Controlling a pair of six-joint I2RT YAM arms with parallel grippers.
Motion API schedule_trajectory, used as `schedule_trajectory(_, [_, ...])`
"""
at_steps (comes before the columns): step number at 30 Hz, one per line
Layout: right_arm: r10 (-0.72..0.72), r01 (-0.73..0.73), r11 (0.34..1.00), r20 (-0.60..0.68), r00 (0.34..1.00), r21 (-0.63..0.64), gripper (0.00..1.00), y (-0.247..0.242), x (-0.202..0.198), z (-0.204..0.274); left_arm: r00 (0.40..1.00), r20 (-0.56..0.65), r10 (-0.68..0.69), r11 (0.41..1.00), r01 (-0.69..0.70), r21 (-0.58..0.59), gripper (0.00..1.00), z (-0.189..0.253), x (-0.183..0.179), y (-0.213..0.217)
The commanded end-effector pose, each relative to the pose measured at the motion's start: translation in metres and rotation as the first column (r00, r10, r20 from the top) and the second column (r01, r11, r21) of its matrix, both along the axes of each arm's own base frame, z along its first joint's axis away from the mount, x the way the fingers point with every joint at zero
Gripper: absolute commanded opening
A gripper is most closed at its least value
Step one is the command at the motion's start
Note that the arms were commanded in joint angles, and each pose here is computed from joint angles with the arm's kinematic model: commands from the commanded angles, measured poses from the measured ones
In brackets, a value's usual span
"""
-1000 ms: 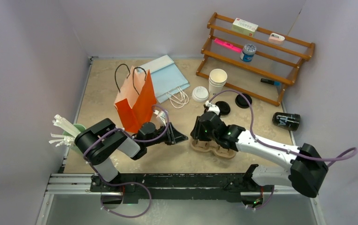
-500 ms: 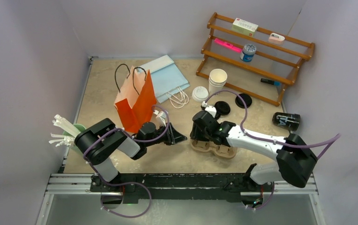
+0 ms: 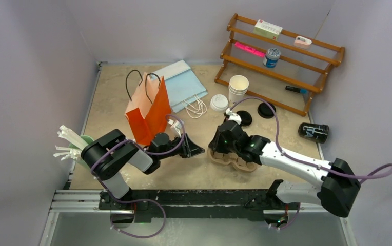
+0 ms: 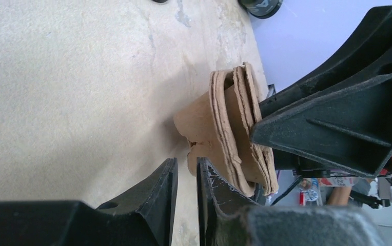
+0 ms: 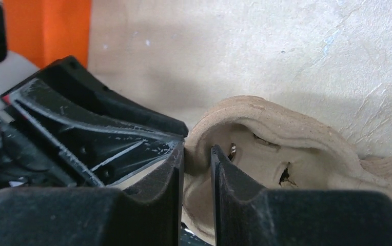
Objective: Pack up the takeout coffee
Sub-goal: Pick up the cup tray from the cup tray.
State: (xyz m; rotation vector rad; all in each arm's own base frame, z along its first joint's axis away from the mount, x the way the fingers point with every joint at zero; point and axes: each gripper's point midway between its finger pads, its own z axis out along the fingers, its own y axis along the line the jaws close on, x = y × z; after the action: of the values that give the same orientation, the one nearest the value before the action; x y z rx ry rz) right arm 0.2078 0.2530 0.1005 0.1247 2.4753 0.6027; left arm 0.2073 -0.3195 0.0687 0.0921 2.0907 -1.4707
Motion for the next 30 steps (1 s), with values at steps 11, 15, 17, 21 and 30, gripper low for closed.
schedule_trajectory(11, [0.053,-0.052,0.984,-0.001,0.999,0.169,0.17,0.005,-0.025,0.005,0.991,0.110,-0.082,0.972,0.104,-0.212,0.38,0.062,-0.017,-0.006])
schedule_trajectory(15, [0.041,-0.046,0.976,0.026,0.999,0.211,0.14,0.006,-0.024,0.014,0.992,0.059,-0.109,0.964,0.120,-0.238,0.32,0.055,-0.020,-0.010])
schedule_trajectory(17, [0.030,-0.036,0.974,0.030,0.999,0.226,0.13,0.006,-0.023,0.017,0.993,0.046,-0.112,0.957,0.121,-0.263,0.28,0.055,-0.022,-0.009])
schedule_trajectory(21, [0.028,-0.038,0.966,0.044,0.999,0.256,0.13,0.005,-0.025,0.025,0.992,0.032,-0.121,0.945,0.125,-0.304,0.28,0.056,-0.026,-0.008])
schedule_trajectory(30, [0.021,-0.039,0.958,0.065,0.998,0.284,0.13,0.002,-0.027,0.034,0.989,0.044,-0.144,0.936,0.150,-0.317,0.39,0.062,-0.033,-0.013])
